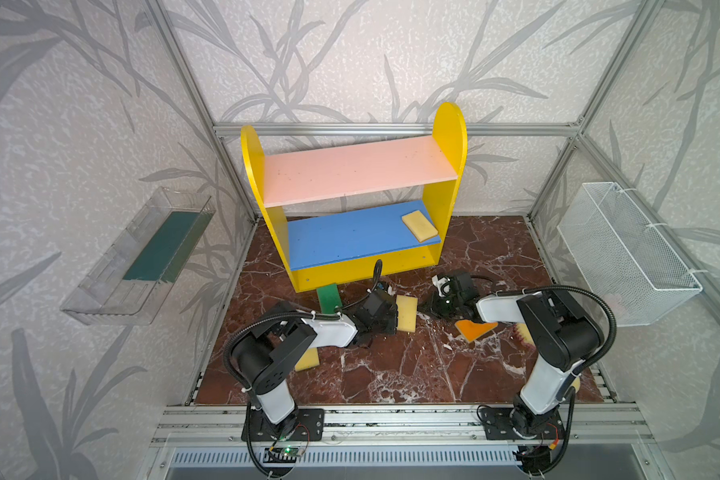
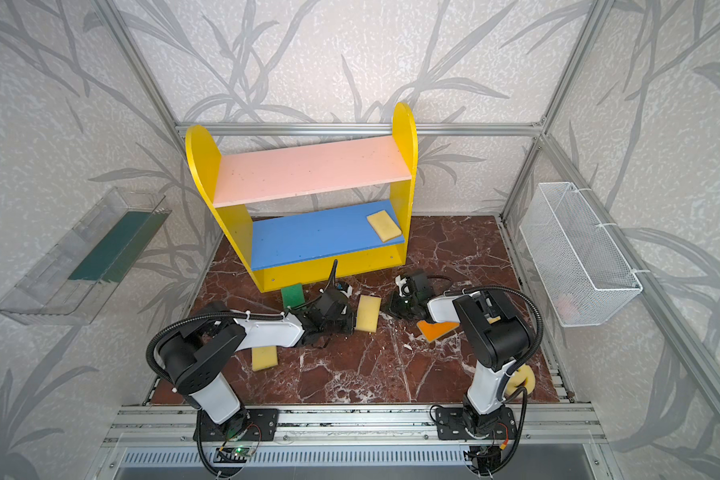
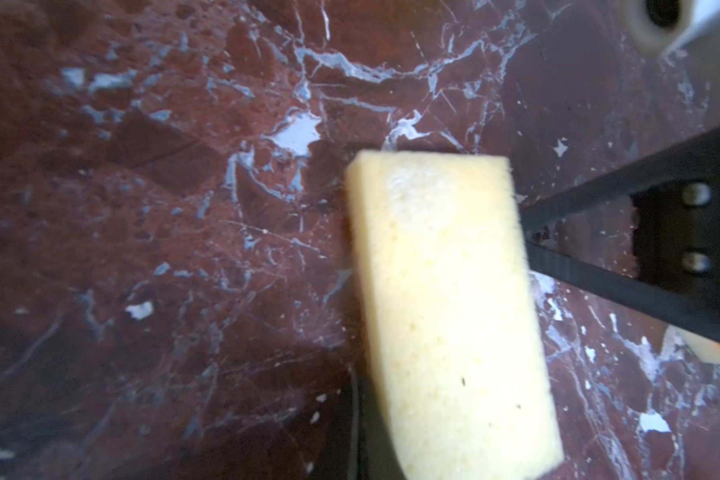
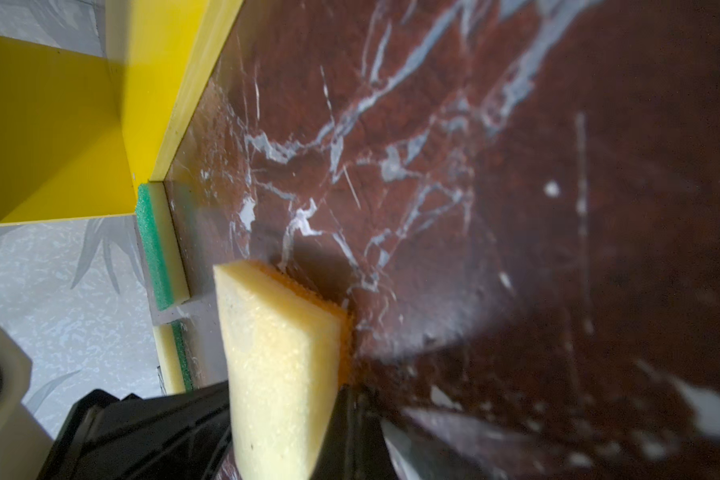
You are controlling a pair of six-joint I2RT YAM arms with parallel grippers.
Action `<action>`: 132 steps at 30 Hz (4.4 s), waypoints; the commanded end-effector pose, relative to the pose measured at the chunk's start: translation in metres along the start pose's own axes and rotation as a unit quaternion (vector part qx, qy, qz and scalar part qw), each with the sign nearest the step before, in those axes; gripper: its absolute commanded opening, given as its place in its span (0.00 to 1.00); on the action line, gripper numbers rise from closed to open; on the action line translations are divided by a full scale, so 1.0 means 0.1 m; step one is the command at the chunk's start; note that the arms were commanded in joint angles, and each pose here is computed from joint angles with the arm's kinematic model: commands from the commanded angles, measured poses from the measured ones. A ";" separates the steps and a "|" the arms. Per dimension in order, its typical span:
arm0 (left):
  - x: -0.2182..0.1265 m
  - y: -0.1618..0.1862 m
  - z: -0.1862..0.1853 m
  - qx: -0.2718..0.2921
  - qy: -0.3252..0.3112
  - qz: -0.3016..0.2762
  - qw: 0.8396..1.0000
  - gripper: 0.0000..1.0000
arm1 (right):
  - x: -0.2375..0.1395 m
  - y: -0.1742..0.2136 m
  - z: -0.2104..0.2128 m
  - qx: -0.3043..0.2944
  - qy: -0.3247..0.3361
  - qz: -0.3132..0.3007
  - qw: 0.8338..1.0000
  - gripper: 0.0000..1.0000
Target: Place and organize the cleaning sponges onto the shelf
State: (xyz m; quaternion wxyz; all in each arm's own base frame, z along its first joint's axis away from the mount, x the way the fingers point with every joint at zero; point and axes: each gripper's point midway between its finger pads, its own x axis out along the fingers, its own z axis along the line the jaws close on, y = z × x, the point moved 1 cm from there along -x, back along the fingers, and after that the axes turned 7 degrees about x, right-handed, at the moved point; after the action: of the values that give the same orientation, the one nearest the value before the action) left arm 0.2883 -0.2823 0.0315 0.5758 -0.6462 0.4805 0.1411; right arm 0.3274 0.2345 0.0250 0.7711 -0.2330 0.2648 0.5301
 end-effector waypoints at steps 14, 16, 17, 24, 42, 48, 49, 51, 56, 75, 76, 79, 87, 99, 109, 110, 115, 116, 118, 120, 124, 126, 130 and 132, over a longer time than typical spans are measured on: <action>-0.14 0.11 -0.20 -0.032 0.046 -0.012 0.998 0.00 | -0.17 -0.22 0.27 -0.035 0.007 -0.017 0.999 0.29; -0.20 0.10 -0.20 -0.030 0.047 -0.017 0.998 0.00 | -0.29 -0.25 0.24 -0.034 0.025 -0.030 0.999 0.34; -0.23 0.08 -0.19 -0.029 0.046 -0.019 0.998 0.03 | -0.40 -0.27 0.26 -0.036 0.033 -0.042 0.998 0.36; -0.50 0.02 -0.10 -0.018 0.034 -0.047 0.998 0.60 | -0.79 -0.04 0.20 -0.016 0.036 -0.056 0.998 0.49; -0.86 0.14 0.34 -0.048 -0.020 -0.085 0.995 0.97 | -0.68 0.46 0.14 0.100 -0.027 -0.050 0.993 0.53; -0.89 0.18 0.40 -0.055 -0.018 -0.087 0.995 0.97 | -0.48 0.41 0.17 0.113 -0.029 -0.042 0.992 0.44; -0.89 0.18 0.41 -0.056 -0.017 -0.088 0.994 0.97 | -0.46 0.40 0.16 0.114 -0.027 -0.040 0.992 0.44; -0.88 0.18 0.42 -0.057 -0.017 -0.088 0.994 0.97 | -0.41 0.39 0.16 0.116 -0.024 -0.037 0.992 0.42; -0.85 0.21 0.48 -0.063 -0.020 -0.086 0.994 0.97 | -0.27 0.39 0.14 0.120 -0.019 -0.025 0.992 0.36; -0.93 0.19 0.55 -0.077 -0.021 -0.091 0.993 0.97 | -0.15 0.43 0.00 0.113 -0.005 -0.018 0.993 0.08; -0.94 0.18 0.55 -0.078 -0.020 -0.092 0.992 0.97 | -0.18 0.43 0.01 0.109 -0.006 -0.020 0.994 0.02; -1.00 0.15 0.55 -0.080 -0.020 -0.092 0.992 0.97 | -0.24 0.46 0.04 0.102 -0.010 -0.023 0.994 0.00; -1.29 0.02 0.53 -0.080 -0.024 -0.113 0.990 0.97 | -0.59 0.50 0.28 0.070 -0.035 -0.042 0.996 0.00; -1.54 0.12 0.60 -0.118 -0.020 -0.129 0.984 0.96 | -1.34 0.56 0.66 -0.006 -0.060 -0.103 0.993 0.00; -1.53 0.23 0.65 -0.123 -0.019 -0.128 0.984 0.95 | -1.42 0.22 1.13 0.008 -0.094 -0.131 0.987 0.00; -1.53 0.23 0.65 -0.121 -0.021 -0.127 0.984 0.95 | -1.40 0.17 1.18 0.015 -0.098 -0.134 0.986 0.00; -1.52 0.24 0.70 -0.110 -0.039 -0.126 0.985 0.94 | -1.26 -0.17 1.44 0.053 -0.108 -0.152 0.981 0.00; -1.51 0.26 0.71 -0.108 -0.041 -0.125 0.985 0.94 | -1.25 -0.24 1.48 0.059 -0.108 -0.156 0.980 0.00; -1.51 0.26 0.73 -0.105 -0.043 -0.128 0.985 0.94 | -1.20 -0.38 1.57 0.073 -0.109 -0.166 0.977 0.00; -1.50 0.27 0.72 -0.101 -0.040 -0.129 0.986 0.94 | -1.16 -0.50 1.65 0.082 -0.109 -0.174 0.975 0.00; -1.48 0.31 0.72 -0.086 -0.041 -0.121 0.988 0.93 | -1.07 -0.71 1.80 0.093 -0.106 -0.181 0.973 0.00; -1.49 0.31 0.75 -0.082 -0.048 -0.122 0.988 0.93 | -1.02 -0.79 1.84 0.099 -0.103 -0.182 0.973 0.00; -1.49 0.31 0.74 -0.076 -0.047 -0.123 0.988 0.93 | -0.95 -0.95 1.86 0.114 -0.097 -0.189 0.971 0.00; -1.48 0.31 0.73 -0.077 -0.042 -0.124 0.988 0.93 | -0.92 -1.01 1.86 0.118 -0.092 -0.195 0.969 0.00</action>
State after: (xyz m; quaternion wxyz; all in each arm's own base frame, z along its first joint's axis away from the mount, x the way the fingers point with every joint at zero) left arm 0.2172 -0.1510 0.1039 0.5490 -0.7397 0.3669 0.1299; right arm 0.4153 0.2621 0.2328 0.8966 -0.1414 0.1908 0.3737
